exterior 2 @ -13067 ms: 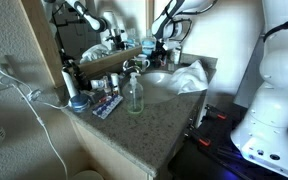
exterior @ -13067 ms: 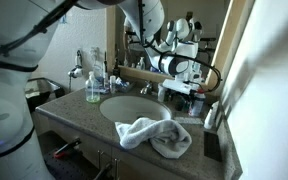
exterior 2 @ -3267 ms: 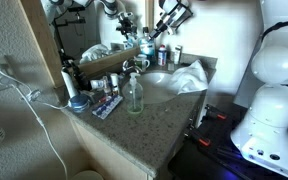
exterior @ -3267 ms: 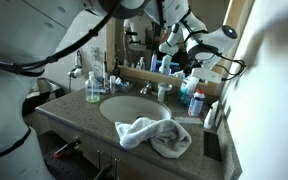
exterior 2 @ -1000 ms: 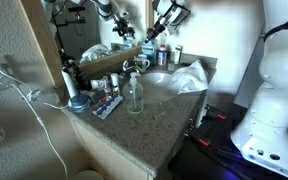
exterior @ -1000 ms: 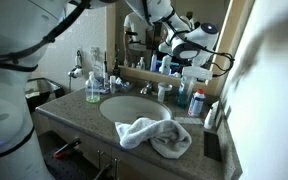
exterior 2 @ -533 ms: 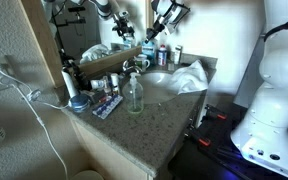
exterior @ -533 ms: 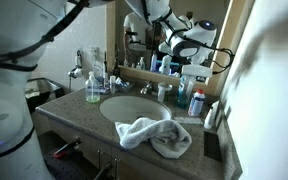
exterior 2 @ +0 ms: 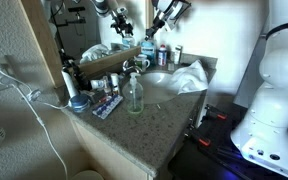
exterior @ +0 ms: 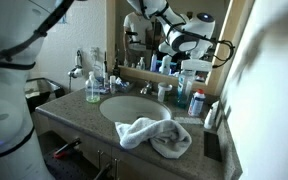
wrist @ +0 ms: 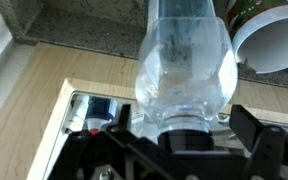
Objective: Put the black lid on the Listerine bottle then move it to the bottom left side of the counter
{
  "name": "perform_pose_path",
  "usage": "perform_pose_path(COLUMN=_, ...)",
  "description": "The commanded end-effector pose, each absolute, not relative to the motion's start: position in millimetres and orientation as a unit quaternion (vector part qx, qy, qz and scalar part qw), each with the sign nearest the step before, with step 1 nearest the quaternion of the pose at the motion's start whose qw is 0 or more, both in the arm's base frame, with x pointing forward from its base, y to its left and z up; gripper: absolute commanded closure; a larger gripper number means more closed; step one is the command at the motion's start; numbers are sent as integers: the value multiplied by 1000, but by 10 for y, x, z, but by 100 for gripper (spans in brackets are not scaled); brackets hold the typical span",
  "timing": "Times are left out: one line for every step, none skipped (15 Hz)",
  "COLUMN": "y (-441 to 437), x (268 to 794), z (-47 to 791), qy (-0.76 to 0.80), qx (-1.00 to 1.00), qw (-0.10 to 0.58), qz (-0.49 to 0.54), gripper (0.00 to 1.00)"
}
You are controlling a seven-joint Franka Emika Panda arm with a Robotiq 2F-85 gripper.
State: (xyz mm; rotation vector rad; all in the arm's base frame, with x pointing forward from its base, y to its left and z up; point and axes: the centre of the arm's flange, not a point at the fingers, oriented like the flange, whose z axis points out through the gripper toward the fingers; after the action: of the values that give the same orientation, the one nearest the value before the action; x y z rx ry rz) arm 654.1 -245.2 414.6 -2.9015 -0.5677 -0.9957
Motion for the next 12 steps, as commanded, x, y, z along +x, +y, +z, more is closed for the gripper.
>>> perform_pose_path(y=-2375, x=6359, z=4288, qy=-176, qx=-932, qw=8, qz=-317, gripper=0)
perform_pose_path(y=-2372, x=6350, z=4296, qy=-177, qx=-931, qw=8, qz=-318, gripper=0)
perform_pose_path(y=-2370, x=6347, z=4302, qy=-176, qx=-931, qw=9, qz=-318, gripper=0)
perform_pose_path(y=-2362, x=6349, z=4304, qy=-176, qx=-932, qw=9, qz=-318, gripper=0)
perform_pose_path(y=-2360, x=6349, z=4300, qy=-175, qx=-932, qw=9, qz=-318, gripper=25)
perform_pose_path(y=-2360, x=6347, z=4297, qy=-176, qx=-931, qw=9, qz=-319, gripper=26)
perform_pose_path(y=-2360, x=6347, z=4293, qy=-175, qx=-932, qw=10, qz=-319, gripper=34)
perform_pose_path(y=-2361, x=6347, z=4289, qy=-175, qx=-931, qw=11, qz=-319, gripper=41)
perform_pose_path(y=-2360, x=6347, z=4285, qy=-175, qx=-931, qw=12, qz=-320, gripper=51)
perform_pose_path(y=-2359, x=6347, z=4281, qy=-174, qx=-931, qw=14, qz=-321, gripper=58)
perform_pose_path(y=-2359, x=6344, z=4305, qy=-174, qx=-930, qw=14, qz=-324, gripper=66)
perform_pose_path(y=-2353, x=6339, z=4328, qy=-174, qx=-929, qw=14, qz=-325, gripper=71)
